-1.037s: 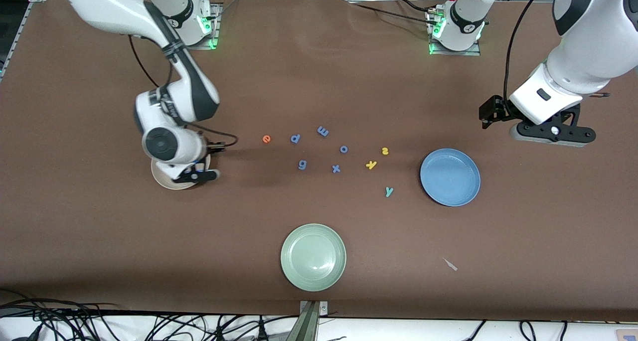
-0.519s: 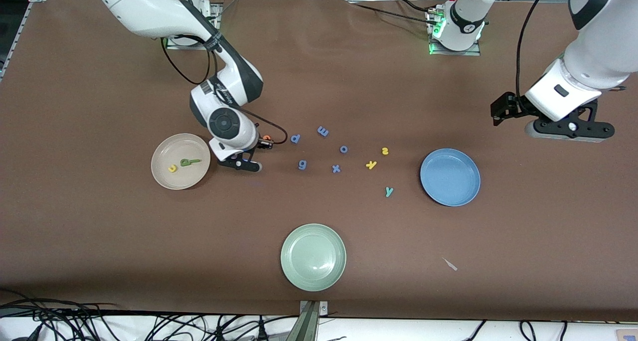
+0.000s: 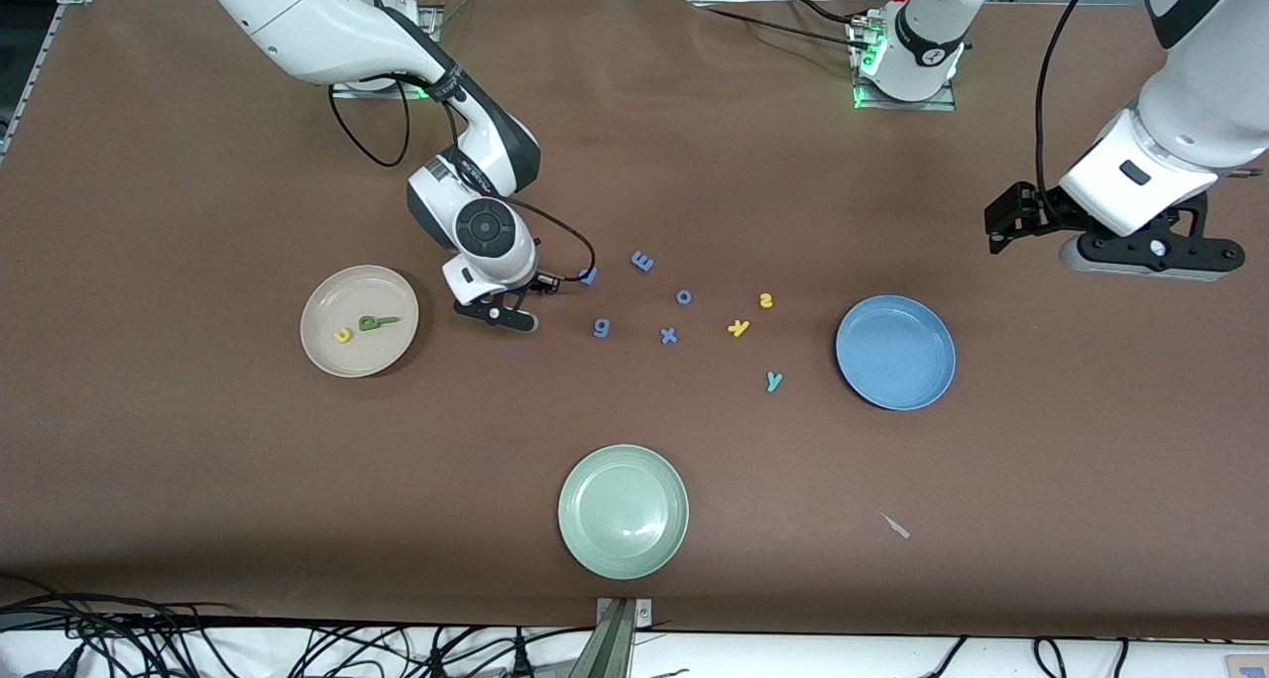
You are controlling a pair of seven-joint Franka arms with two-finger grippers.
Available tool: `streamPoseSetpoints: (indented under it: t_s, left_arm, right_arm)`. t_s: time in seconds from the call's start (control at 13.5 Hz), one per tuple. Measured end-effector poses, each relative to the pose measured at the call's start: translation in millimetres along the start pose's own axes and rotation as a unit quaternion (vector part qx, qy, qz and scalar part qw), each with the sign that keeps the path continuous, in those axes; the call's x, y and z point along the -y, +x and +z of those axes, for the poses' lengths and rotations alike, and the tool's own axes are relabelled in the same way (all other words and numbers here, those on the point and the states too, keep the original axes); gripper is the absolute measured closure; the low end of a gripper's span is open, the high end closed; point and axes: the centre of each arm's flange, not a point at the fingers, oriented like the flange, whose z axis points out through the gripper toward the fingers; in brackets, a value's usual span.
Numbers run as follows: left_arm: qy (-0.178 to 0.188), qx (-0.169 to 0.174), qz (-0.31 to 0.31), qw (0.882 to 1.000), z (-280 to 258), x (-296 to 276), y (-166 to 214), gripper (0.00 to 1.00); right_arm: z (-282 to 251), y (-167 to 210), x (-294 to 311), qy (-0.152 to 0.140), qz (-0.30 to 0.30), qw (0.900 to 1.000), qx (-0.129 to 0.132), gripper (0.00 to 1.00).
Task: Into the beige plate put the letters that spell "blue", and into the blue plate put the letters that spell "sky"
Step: 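Grasp the orange e with the right gripper while the left gripper advances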
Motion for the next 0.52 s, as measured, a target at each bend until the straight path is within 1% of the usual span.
streamPoseSetpoints:
  t_s: [0.15,0.44,0.52]
  left_arm:
    - [-0.001,0.002,0.011,1.000,2.3,-12.6,0.2,0.00]
    - [-0.003,0.007,0.027,1.000,7.2,-30.6,-0.3,0.00]
    - [-0.003,0.010,0.030,1.000,10.6,-33.3,0.8,0.00]
  right_arm:
    - [6.7,-4.2,-2.6,-0.005,0.003,1.000,0.005,0.40]
    - [9.4,-8.9,-2.0,-0.002,0.016,1.000,0.004,0.41]
    - [9.4,-9.8,-1.2,-0.002,0.017,1.000,0.003,0.43]
